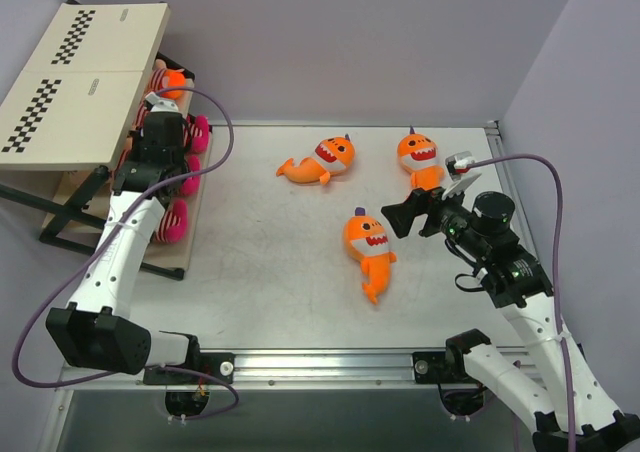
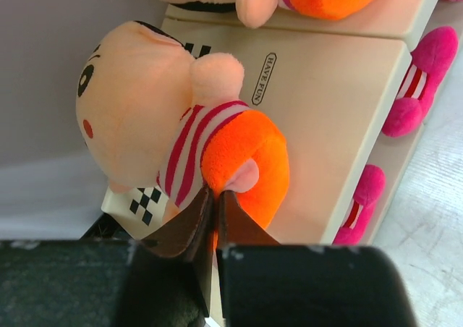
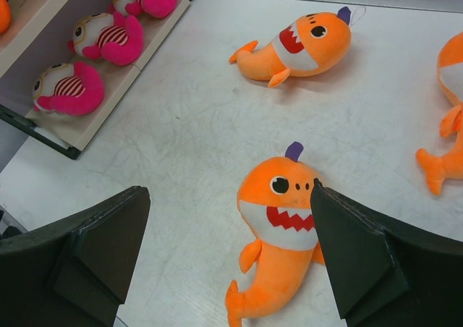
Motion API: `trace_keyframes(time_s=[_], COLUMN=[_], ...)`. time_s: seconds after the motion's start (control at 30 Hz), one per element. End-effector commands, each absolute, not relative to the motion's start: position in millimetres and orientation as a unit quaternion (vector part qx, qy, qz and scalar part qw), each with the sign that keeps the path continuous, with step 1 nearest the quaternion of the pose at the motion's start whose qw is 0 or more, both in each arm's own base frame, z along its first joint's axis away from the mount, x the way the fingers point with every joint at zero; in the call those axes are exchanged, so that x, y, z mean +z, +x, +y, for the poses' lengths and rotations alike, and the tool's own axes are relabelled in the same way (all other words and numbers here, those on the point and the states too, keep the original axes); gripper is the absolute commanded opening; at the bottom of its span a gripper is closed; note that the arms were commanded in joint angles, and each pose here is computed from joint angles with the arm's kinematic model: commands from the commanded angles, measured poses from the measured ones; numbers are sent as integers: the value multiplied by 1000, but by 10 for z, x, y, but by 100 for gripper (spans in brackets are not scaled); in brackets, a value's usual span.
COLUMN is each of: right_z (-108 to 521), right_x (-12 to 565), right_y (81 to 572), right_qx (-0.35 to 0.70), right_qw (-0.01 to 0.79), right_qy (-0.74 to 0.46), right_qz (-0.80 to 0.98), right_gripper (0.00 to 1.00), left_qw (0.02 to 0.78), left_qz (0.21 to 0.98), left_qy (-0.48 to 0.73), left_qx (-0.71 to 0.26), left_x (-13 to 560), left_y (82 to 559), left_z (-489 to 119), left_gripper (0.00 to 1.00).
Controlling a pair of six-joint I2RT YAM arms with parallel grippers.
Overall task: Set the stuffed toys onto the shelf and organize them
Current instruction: Place the stuffed toy onto shelf
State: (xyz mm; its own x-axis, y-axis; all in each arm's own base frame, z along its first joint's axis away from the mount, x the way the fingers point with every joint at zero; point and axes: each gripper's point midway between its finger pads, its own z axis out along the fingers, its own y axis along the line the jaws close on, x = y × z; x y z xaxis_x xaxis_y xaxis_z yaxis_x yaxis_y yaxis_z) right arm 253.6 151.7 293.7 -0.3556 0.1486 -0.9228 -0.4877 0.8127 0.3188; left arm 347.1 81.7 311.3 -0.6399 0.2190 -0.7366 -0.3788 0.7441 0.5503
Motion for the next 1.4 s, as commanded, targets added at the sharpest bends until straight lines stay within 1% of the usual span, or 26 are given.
trace_keyframes(time_s=[0.0,0.37,0.5,0.73,1.13,1.23,1.37], right_z=[1566,1596,1602,1605,1614,1618,1620], right_x=[3030,2995,2986,2976,2962,2969,2961], right_y=[2546,2539,2542,2538,2535,2537,2542], right_qx=[293,294,294,295,297,298,298], right_qw=[571,566,565,563,561,561,559], right_qy=[-121,-126,-126,-127,-127,-127,-127], right_qz=[757,760,761,762,762,762,763], right_gripper=[100,99,99,99,99,100,100], left_qw=[450,438,435,435,453,456,449], left_qz=[812,819,820,818,821,821,825], left_qy=[-73,-71,-75,-79,-85,-86,-86], left_qx=[365,365,365,368,339,333,334], left_x=[3346,3257,3242,3255,3327,3358,3324], left_y=[3634,3752,3755,3744,3762,3771,3793], left_z=[928,954,957,967,887,855,839], left_gripper=[9,18,24,27,26,22,22])
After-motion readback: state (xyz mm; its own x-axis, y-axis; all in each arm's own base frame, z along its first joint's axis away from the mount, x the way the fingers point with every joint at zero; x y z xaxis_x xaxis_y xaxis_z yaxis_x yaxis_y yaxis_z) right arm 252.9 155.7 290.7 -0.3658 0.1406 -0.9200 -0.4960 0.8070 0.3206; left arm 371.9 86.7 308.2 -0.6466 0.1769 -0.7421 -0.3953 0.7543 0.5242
